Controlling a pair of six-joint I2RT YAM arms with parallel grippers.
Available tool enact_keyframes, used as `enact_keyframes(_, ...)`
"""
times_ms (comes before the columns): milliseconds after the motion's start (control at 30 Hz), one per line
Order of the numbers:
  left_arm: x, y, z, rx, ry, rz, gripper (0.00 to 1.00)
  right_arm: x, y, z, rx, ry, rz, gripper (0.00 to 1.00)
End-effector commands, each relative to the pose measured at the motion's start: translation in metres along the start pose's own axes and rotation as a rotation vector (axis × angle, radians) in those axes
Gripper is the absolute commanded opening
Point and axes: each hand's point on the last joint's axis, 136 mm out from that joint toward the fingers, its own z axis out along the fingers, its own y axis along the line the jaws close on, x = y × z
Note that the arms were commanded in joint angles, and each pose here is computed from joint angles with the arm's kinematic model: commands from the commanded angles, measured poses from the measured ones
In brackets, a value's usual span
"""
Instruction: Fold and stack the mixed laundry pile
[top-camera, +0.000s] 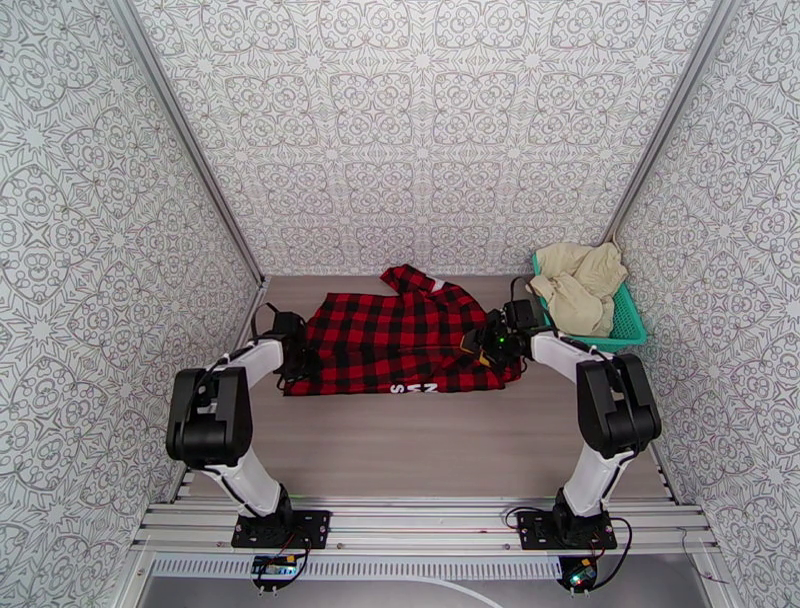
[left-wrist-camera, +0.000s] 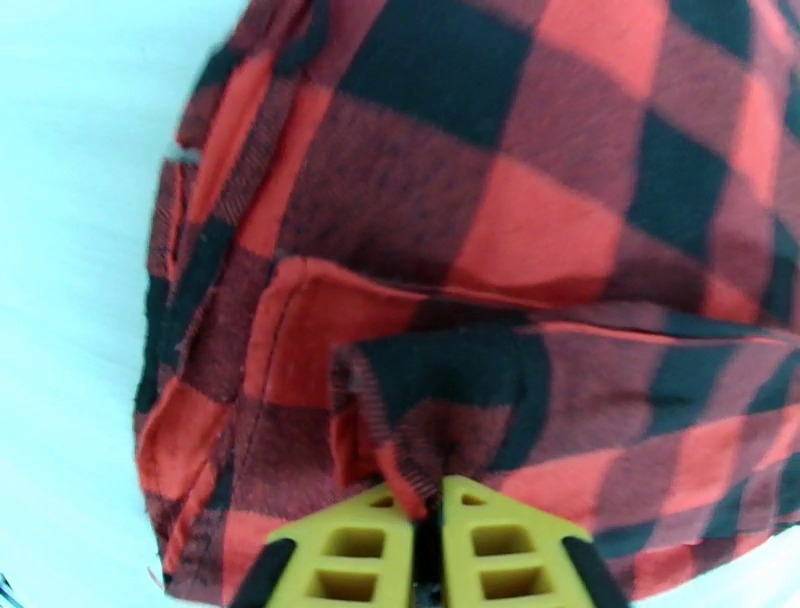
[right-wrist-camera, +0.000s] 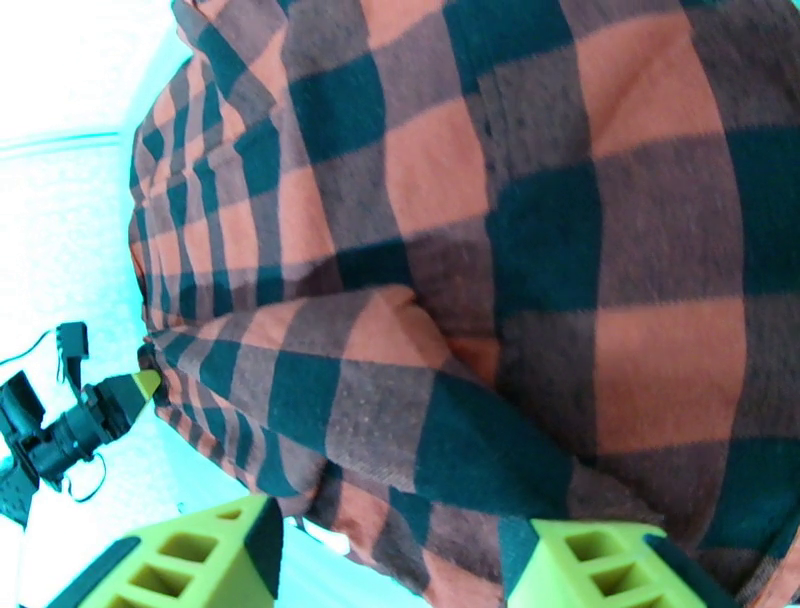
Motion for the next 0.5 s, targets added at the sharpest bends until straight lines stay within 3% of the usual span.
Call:
enact_keyframes(0, -0.024, -0.022, -0.033, 0.087, -0.102, 0.030, 0.02, -0.018, 0.002, 0.008, -0.012, -0.029, 0.016, 0.62)
enact_keyframes(467, -0.033, -0.072, -0.116, 0.313, -0.209, 0.064, 0.00, -0.019, -0.019, 0.018, 0.023, -0.017, 0.062, 0.61)
